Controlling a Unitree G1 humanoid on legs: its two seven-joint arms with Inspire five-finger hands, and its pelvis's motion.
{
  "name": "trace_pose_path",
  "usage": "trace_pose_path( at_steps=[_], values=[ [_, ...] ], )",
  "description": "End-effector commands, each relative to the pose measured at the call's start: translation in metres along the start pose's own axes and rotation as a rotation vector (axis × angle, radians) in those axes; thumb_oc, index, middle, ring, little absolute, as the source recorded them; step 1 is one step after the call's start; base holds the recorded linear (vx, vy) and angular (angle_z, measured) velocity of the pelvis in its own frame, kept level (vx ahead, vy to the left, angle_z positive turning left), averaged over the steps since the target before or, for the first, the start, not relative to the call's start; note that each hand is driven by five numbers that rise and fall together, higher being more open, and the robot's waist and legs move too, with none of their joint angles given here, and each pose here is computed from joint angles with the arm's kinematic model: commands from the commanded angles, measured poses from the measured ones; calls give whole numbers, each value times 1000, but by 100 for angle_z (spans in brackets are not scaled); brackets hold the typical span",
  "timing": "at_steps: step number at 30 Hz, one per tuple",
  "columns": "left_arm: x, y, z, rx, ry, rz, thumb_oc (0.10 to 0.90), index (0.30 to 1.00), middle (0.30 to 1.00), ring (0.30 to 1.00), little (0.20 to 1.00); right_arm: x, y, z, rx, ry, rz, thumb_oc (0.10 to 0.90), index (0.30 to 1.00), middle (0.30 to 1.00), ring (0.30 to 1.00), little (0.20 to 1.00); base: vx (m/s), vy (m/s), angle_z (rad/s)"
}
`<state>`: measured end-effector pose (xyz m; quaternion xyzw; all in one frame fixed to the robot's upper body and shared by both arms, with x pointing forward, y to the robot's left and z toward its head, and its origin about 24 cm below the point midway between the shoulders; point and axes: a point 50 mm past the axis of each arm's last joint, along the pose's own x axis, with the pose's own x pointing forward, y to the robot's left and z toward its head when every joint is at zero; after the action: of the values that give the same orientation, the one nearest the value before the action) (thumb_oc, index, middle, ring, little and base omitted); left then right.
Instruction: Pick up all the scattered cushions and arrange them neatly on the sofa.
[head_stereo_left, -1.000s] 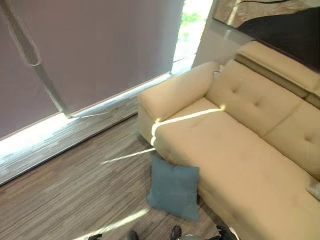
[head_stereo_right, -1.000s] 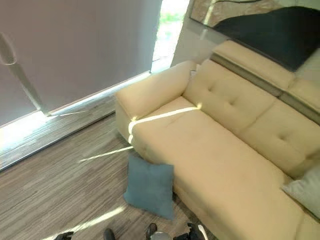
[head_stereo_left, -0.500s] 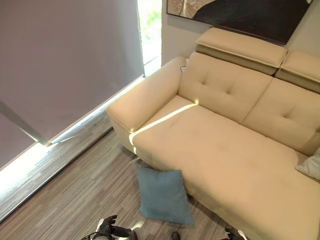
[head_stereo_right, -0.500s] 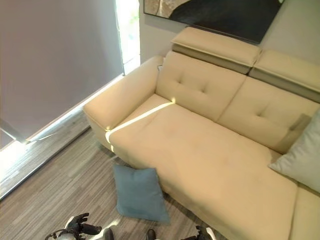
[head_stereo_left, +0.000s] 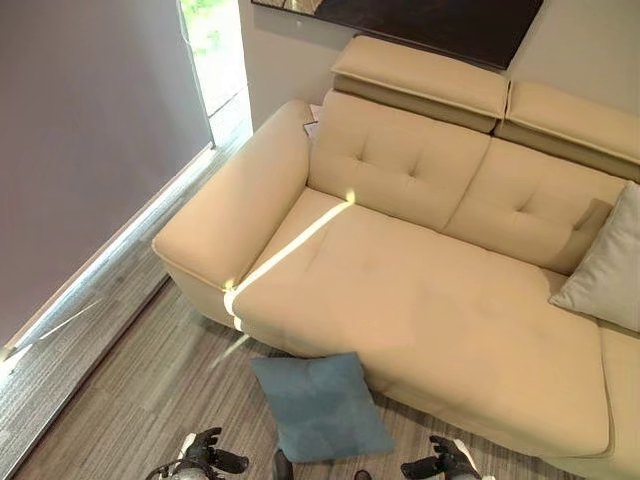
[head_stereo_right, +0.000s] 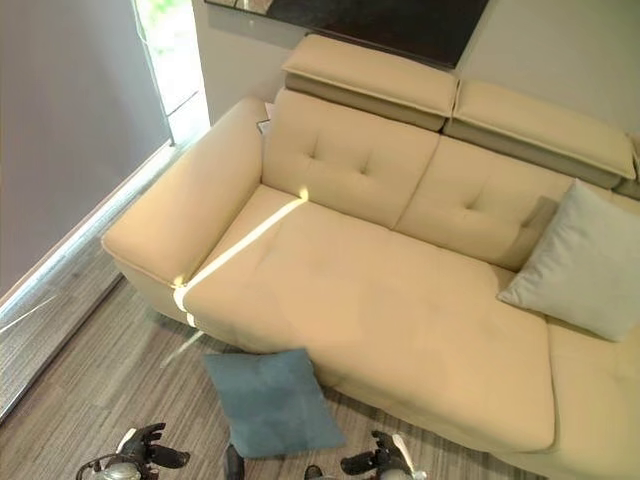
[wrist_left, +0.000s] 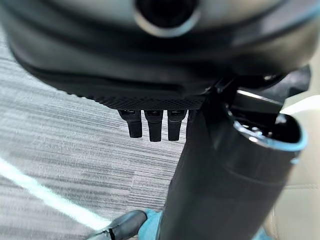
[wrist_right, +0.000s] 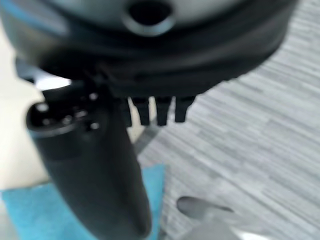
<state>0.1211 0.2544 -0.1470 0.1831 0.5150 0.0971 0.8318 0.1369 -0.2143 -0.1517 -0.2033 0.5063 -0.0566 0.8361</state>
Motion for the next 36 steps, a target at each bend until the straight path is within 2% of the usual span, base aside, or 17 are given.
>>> trace_pose_path(
  at_steps=[1,7,13,15,21,30,36],
  values=[
    [0,3,-1,-8,-12,22,800,900,900,900,900,2,-19,-1,-54,-23,-62,800,900,900,900,900,-58,50,-55],
    [0,1,0,-9,-22,11,800,900,900,900,900,0,-20,-10,-59,-9,-59,800,900,900,900,900,-66,-29,0],
    [-1,-15,13,32,-64,-46,800,900,900,900,900,0,-36,-24,-37,41,-109,800,900,900,900,900,-153,-9,67],
    [-1,-18,11,43,-62,-58,800,900,900,900,900,-1,-36,-29,-42,57,-112,800,900,900,900,900,-108,59,136],
    [-3,-21,3,46,-34,-68,800,900,900,900,900,-2,-33,-31,-43,59,-103,800,900,900,900,900,47,78,4],
    [2,-6,22,18,-92,-14,800,900,900,900,900,2,-30,-9,-46,-5,-104,800,900,900,900,900,-12,86,-7],
    [4,11,76,-110,-264,55,800,900,900,900,900,5,-35,29,-4,-125,-140,800,900,900,900,900,-92,11,-8]
  ],
)
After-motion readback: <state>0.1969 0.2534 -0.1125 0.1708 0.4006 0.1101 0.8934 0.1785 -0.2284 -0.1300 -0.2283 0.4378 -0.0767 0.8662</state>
